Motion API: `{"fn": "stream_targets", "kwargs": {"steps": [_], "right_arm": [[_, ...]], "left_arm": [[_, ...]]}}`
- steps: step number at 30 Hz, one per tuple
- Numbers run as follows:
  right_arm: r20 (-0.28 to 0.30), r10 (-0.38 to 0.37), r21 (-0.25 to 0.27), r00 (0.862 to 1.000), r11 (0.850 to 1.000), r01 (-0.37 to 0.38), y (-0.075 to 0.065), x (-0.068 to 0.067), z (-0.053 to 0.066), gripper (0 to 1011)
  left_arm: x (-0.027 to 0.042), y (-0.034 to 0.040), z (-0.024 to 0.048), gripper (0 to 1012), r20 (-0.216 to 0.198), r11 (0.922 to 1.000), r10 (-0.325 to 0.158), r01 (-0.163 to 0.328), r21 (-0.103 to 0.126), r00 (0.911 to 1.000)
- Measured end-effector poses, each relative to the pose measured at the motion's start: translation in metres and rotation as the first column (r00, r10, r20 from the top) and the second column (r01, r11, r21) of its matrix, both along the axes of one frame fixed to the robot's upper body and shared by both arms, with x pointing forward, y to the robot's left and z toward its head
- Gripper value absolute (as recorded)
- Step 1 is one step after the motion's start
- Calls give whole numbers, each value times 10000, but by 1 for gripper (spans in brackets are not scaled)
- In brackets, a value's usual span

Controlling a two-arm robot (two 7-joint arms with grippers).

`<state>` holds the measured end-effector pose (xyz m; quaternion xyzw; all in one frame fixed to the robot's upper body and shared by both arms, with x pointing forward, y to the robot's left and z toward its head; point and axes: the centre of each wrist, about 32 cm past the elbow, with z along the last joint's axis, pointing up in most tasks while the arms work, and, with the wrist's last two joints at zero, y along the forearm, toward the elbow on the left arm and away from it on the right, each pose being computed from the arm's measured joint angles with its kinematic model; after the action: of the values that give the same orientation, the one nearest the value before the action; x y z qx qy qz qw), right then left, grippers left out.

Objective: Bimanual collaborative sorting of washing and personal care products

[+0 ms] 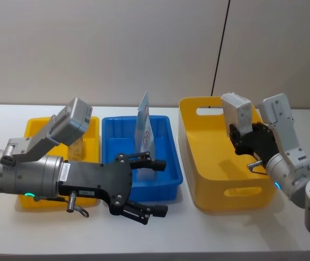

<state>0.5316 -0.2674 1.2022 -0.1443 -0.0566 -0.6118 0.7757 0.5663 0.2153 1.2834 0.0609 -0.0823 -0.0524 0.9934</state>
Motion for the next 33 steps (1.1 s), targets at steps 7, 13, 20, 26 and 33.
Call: {"fn": "stream_targets", "kwargs": {"steps": [7, 13, 20, 26, 33], "right_arm": [[-21, -94, -4, 10000, 10000, 94, 37, 23, -11, 564], [-32, -142, -3, 9999, 9999, 142, 55, 35, -16, 751], [-39, -171, -4, 9998, 9999, 171, 69, 44, -20, 950], [-41, -193, -8, 9998, 9998, 193, 75, 48, -22, 1003], [-52, -202, -12, 9998, 9998, 202, 80, 50, -24, 1003]], "left_arm": [[0, 0, 0, 1002, 0, 10000, 0, 0, -1, 10000], [0, 0, 0, 1002, 0, 10000, 0, 0, -1, 10000], [0, 0, 0, 1002, 1, 10000, 1, -1, 1, 10000], [-6, 7, -16, 1002, -17, 9999, 43, -44, -121, 10000], [-41, 41, -84, 1002, -37, 9969, 403, -405, -674, 9992]]}}
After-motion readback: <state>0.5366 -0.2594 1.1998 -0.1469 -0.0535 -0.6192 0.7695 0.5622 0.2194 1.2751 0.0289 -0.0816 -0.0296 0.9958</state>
